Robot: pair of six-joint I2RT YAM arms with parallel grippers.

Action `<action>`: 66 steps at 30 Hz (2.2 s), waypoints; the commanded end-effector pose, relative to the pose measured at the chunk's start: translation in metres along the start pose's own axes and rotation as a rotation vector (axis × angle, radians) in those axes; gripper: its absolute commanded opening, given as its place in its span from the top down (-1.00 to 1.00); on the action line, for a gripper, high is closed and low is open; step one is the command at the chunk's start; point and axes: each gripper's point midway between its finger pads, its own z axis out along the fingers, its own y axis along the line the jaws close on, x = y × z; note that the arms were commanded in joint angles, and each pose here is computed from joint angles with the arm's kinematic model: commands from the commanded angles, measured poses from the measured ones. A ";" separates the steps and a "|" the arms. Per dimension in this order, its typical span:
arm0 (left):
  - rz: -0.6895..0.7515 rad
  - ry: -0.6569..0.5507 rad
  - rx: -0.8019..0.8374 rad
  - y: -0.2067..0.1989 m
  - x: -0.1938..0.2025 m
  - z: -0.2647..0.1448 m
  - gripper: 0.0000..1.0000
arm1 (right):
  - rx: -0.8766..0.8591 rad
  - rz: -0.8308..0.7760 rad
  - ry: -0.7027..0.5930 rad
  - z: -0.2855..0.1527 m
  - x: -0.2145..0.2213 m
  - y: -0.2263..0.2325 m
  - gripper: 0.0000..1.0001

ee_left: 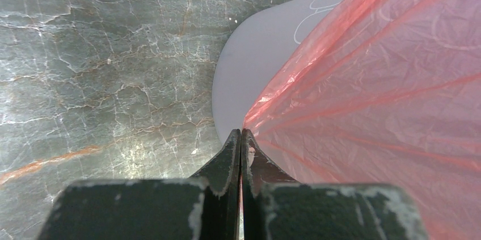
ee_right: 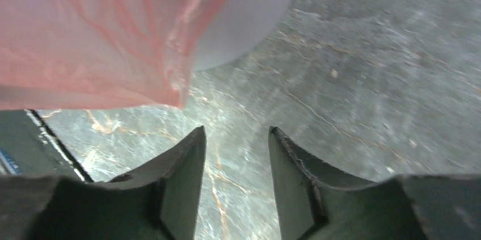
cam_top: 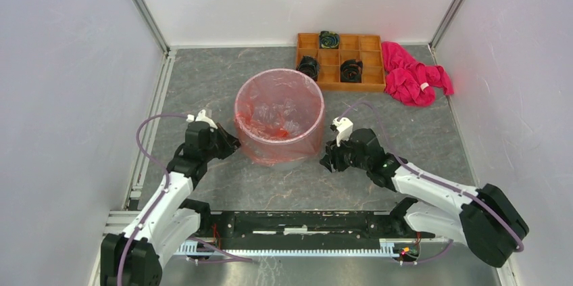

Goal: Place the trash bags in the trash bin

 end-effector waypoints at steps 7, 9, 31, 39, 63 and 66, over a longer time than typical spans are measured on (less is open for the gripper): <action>-0.057 -0.113 0.008 -0.009 -0.022 -0.015 0.96 | 0.580 -0.283 -0.025 -0.106 -0.087 -0.072 -0.50; -0.059 -0.118 0.009 -0.011 -0.024 -0.016 0.96 | 0.593 -0.318 -0.068 -0.121 -0.123 -0.064 -0.52; -0.031 -0.101 0.056 -0.022 -0.023 -0.024 0.96 | 0.210 -0.578 0.076 0.051 -0.222 0.091 0.24; -0.028 -0.092 0.068 -0.022 -0.020 -0.022 0.96 | 0.151 -0.557 0.104 0.107 -0.182 0.094 0.32; -0.036 -0.112 0.055 -0.022 -0.024 -0.026 0.96 | 0.548 -0.552 -0.019 0.064 -0.220 0.012 -0.26; -0.040 -0.128 0.035 -0.020 -0.027 -0.029 0.95 | 0.638 -0.569 -0.006 0.061 -0.229 -0.004 -0.35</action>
